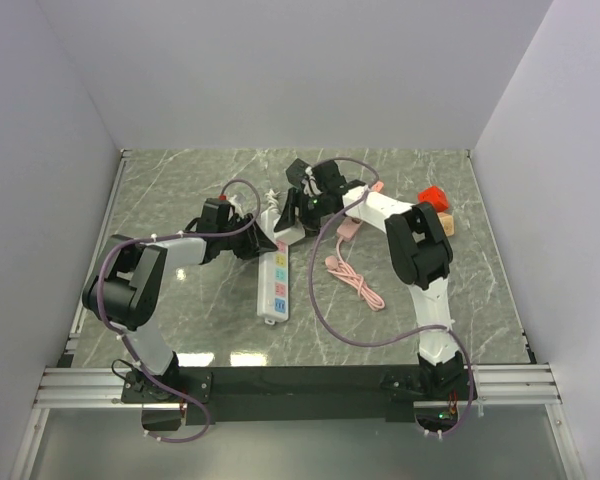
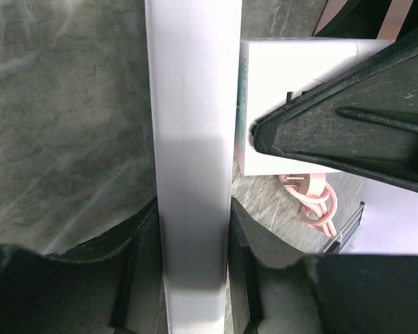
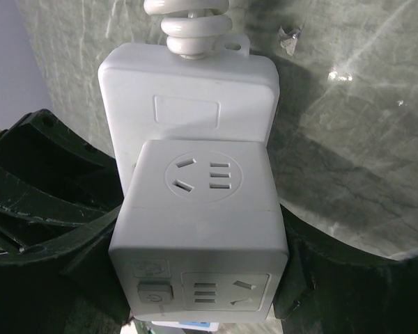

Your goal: Pull the plug off the socket

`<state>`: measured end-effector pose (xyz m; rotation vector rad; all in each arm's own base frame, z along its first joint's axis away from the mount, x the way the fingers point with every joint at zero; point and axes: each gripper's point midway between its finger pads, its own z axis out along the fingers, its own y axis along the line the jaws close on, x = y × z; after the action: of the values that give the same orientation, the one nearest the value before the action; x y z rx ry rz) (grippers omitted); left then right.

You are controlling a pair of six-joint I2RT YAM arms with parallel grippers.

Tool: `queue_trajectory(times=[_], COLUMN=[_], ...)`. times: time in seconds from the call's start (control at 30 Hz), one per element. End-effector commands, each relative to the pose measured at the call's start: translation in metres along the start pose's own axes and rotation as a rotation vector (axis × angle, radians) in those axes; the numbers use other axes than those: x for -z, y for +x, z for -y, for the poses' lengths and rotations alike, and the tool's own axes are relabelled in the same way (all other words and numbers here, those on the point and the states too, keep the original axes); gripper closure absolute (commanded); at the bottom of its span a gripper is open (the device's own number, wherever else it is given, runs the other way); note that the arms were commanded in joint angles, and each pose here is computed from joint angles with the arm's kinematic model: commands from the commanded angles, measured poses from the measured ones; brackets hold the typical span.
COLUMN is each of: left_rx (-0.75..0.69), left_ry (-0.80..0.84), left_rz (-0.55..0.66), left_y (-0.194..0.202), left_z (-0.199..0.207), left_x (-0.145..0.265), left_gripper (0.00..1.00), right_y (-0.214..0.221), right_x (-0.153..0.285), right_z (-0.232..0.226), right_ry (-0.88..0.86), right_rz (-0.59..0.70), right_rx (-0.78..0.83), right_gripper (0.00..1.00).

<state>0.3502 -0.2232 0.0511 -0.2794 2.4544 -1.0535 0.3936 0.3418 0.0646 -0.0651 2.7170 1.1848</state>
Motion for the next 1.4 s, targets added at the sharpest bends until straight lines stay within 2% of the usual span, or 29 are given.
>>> queue_trajectory(times=[0.0, 0.53, 0.8, 1.2, 1.27, 1.37], left_rx=[0.064, 0.082, 0.085, 0.112, 0.116, 0.116], left_ry=[-0.332, -0.322, -0.314, -0.317, -0.319, -0.314], left_rz=[-0.001, -0.003, 0.01, 0.027, 0.032, 0.039], left_y=[0.012, 0.008, 0.004, -0.001, -0.002, -0.005], left_z=[-0.09, -0.088, -0.083, -0.089, -0.09, -0.09], left_x=[0.006, 0.001, 0.003, 0.009, 0.01, 0.012], left_gripper=[0.99, 0.99, 0.99, 0.99, 0.99, 0.99], right_y=[-0.034, -0.02, -0.011, -0.046, -0.045, -0.047], right_x=[0.06, 0.06, 0.051, 0.148, 0.169, 0.205], right_z=[-0.039, -0.032, -0.034, -0.013, -0.013, 0.019], right_ry=[-0.12, -0.042, -0.028, -0.067, -0.086, -0.061], right_rz=[0.155, 0.287, 0.251, 0.367, 0.406, 0.532], right_rx=[0.051, -0.119, -0.127, -0.136, -0.145, -0.224], right_gripper=[1.0, 1.0, 1.0, 1.0, 1.0, 1.0])
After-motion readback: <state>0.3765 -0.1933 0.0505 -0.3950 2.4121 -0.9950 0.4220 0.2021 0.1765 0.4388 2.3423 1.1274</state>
